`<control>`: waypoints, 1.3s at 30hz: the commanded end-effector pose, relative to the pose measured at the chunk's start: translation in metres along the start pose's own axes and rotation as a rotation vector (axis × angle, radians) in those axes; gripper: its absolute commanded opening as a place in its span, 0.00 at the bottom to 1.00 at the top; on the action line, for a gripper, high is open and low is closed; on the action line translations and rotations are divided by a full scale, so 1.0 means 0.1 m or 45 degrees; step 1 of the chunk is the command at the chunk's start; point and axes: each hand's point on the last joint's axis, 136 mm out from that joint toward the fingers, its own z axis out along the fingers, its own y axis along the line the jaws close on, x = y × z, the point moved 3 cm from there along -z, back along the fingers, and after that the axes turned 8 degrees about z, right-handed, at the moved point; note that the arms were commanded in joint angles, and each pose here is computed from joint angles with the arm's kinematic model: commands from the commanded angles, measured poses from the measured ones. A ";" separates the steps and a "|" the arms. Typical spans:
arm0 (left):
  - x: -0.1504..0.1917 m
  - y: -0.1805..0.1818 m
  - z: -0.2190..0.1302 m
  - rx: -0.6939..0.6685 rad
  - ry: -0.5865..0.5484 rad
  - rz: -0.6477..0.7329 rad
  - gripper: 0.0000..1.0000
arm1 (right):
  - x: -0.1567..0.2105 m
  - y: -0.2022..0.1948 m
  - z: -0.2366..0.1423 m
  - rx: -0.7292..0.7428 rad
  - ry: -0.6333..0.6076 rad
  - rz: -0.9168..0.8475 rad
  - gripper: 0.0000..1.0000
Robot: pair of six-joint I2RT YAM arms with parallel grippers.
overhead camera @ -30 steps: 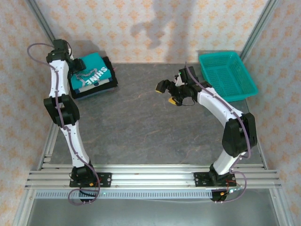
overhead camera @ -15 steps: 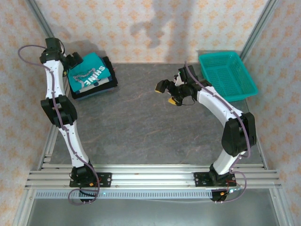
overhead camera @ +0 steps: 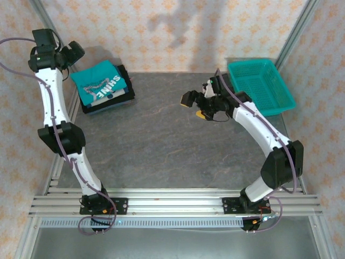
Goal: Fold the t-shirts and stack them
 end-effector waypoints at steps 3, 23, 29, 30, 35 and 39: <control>0.03 -0.15 -0.51 0.116 -0.121 0.012 1.00 | 0.10 -0.05 -0.38 0.078 -0.092 -0.105 0.99; 2.59 0.39 -1.21 -0.040 -0.290 0.264 1.00 | -0.09 -2.15 -1.30 0.705 -1.047 -0.001 0.99; 2.86 0.62 -0.88 -0.127 -0.367 0.308 1.00 | -0.24 -2.43 -1.26 0.791 -1.281 -0.086 1.00; 2.86 0.59 -0.82 -0.099 -0.377 0.305 1.00 | -0.28 -2.42 -1.28 0.815 -1.299 -0.110 0.99; 2.92 0.57 -0.41 -0.137 -0.369 0.352 1.00 | -0.43 -2.49 -1.22 0.825 -1.436 -0.228 1.00; 2.97 0.58 -0.20 -0.140 -0.399 0.388 1.00 | -0.50 -2.55 -1.09 0.774 -1.484 -0.278 1.00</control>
